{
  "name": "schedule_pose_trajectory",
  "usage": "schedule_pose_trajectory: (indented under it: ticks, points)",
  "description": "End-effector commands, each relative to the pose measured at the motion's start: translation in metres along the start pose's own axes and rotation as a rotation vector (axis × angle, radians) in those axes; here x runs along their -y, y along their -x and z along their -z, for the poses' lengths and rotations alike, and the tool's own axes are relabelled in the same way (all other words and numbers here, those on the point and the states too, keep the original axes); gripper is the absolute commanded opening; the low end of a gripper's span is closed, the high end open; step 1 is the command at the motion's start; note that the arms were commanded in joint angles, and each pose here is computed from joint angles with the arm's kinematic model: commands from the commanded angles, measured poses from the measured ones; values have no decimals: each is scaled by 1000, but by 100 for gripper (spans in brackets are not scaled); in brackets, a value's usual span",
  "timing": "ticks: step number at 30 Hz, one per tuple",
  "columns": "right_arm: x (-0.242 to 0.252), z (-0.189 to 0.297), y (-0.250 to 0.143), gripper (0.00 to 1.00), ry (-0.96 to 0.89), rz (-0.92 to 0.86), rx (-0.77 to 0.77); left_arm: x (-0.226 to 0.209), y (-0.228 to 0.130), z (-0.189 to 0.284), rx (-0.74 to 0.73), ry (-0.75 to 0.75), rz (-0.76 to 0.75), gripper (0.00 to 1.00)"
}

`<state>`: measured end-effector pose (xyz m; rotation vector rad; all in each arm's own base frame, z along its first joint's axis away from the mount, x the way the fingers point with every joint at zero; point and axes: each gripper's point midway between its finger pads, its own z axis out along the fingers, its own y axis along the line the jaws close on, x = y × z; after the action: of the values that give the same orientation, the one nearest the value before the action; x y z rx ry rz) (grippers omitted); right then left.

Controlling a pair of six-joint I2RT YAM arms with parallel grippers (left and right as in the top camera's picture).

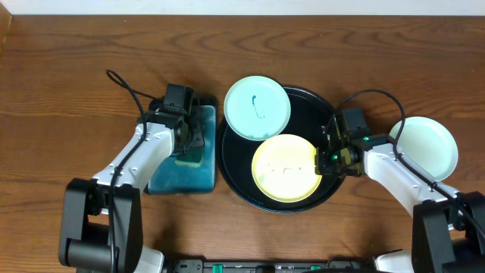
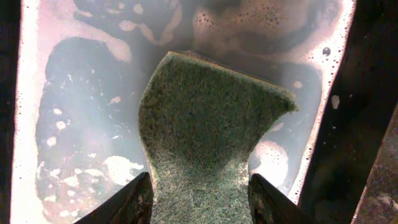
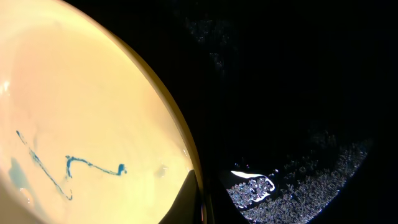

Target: Clean dirty plates on tray and stack at the side

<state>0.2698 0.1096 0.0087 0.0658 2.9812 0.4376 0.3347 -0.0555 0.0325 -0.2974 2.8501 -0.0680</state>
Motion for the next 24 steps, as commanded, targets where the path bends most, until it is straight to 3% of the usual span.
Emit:
schedule_pose_trajectory:
  ticks: [1, 7, 14, 20, 24]
  points:
    - [0, -3, -4, 1, -11, -10, -11, -2, -2, 1, -1, 8, -2, 51]
    - [0, -3, -4, 1, -11, -10, -11, -3, -6, -4, -15, 14, 10, 50]
    - [1, -3, -4, 1, -12, -11, -12, -5, -12, -16, -52, 26, 34, 38]
    - [0, -3, -4, 1, -11, -10, -12, -7, -18, -29, -84, 40, 32, 38]
    - [0, -3, -4, 1, -11, -10, -12, -8, -22, -37, -107, 50, 31, 26]
